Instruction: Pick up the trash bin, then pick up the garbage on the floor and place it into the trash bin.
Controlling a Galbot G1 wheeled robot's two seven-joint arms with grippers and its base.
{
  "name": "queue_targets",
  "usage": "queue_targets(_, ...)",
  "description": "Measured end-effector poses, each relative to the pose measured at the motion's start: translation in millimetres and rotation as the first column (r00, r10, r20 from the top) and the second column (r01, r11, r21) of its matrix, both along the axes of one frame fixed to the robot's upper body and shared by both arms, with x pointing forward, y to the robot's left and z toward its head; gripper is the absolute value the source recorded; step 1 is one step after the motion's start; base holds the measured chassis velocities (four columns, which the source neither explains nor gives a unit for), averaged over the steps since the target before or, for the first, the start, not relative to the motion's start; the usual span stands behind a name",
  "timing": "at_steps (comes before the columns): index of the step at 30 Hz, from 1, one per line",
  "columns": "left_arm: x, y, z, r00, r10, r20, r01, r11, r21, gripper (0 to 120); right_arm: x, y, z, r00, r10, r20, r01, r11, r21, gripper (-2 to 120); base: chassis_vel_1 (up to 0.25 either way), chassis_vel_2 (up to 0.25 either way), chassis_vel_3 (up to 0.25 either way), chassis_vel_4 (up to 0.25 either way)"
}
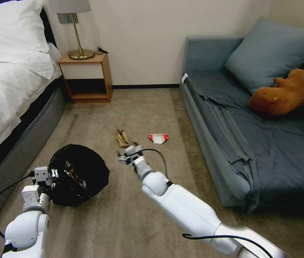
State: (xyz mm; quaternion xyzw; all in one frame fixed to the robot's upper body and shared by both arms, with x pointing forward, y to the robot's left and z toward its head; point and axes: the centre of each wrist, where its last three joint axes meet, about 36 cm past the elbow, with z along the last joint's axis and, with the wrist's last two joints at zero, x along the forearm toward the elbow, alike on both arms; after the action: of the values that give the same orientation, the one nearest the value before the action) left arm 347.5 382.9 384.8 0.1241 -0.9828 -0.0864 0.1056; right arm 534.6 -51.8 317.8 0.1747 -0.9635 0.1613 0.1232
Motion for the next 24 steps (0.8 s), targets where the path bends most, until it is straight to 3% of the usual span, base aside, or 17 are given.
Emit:
queue_targets(3,-3.8,-5.9,-1.0,1.0,0.007,0.002,-0.007,1.0,-0.01,5,5,-28,-10,0.995,-0.09,-0.033,0.089,0.995,-0.042,100,0.0,0.0,0.0,0.0)
queue_targets(8,-10.3,-16.8,-5.5,1.0,0.007,-0.005,-0.007,1.0,-0.023,5,3,-67,-26,0.972,-0.216,-0.089,0.215,0.976,-0.021,100,0.0,0.0,0.0,0.0)
queue_targets(12,-12.1,-18.0,-5.4,1.0,0.006,-0.004,-0.006,1.0,-0.014,5,-3,-82,-32,0.963,-0.241,-0.118,0.243,0.97,-0.001,100,0.0,0.0,0.0,0.0)
queue_targets(15,-16.3,-14.4,-1.9,1.0,0.011,-0.003,-0.011,1.0,0.004,5,-24,-102,-44,0.954,-0.249,-0.168,0.259,0.965,0.042,100,0.0,0.0,0.0,0.0)
queue_targets(24,-25.9,-6.8,-1.9,1.0,0.014,-0.016,-0.014,1.0,0.025,5,-39,-98,-49,0.956,-0.234,-0.177,0.249,0.966,0.068,100,0.0,0.0,0.0,0.0)
